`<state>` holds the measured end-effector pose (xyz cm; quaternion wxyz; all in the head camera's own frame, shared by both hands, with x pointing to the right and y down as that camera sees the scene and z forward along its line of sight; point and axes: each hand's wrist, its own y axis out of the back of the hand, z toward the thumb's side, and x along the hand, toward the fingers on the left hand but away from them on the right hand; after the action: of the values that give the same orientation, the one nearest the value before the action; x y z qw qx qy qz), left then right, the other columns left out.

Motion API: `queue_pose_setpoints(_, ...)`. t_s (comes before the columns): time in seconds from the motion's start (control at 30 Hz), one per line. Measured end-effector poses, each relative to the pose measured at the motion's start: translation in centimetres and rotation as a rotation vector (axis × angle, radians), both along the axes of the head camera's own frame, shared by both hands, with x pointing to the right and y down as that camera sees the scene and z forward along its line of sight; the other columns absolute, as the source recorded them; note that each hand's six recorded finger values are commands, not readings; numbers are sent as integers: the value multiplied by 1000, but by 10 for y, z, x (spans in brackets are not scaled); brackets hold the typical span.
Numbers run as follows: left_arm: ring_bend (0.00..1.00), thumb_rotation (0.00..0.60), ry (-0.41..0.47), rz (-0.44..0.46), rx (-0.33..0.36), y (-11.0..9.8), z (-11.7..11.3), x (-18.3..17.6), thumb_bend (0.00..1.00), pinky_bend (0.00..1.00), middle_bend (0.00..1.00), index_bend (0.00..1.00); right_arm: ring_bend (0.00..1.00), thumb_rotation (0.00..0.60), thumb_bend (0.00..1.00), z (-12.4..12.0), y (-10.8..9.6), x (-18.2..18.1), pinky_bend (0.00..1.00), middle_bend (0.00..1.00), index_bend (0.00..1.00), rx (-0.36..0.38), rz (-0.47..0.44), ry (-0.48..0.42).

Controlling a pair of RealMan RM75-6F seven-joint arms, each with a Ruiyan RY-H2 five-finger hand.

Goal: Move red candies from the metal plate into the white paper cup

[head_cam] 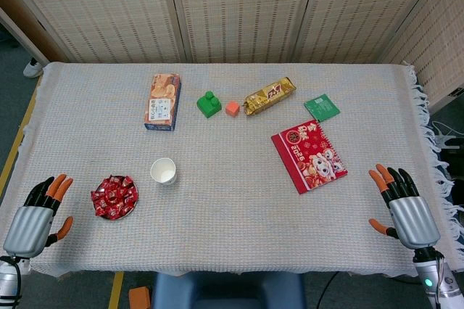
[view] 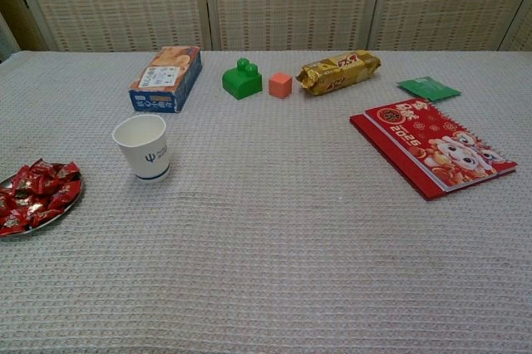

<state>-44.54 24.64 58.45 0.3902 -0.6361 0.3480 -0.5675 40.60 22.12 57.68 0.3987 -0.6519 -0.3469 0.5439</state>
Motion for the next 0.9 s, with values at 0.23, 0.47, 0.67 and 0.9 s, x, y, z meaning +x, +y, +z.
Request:
queue_pose_setpoints(0.23,0,600,7,33,-51,9,8,12,395,240,0,0,0,600,27,-8,3,-1,0,0,0,33,-1,-3)
queue_pose_setpoints(0.47,0,600,-27,126,-152,20,36,36,392,574,0,0,0,600,27,-11,6,0,0,0,0,47,-3,29)
queue_pose_setpoints(0.67,0,600,-111,191,-241,25,68,52,388,605,0,0,0,600,27,-5,4,1,0,0,0,19,11,38)
queue_pose_setpoints(0.9,5,600,-180,212,-255,13,92,64,380,682,0,0,0,600,27,-5,6,3,0,0,0,4,13,47)
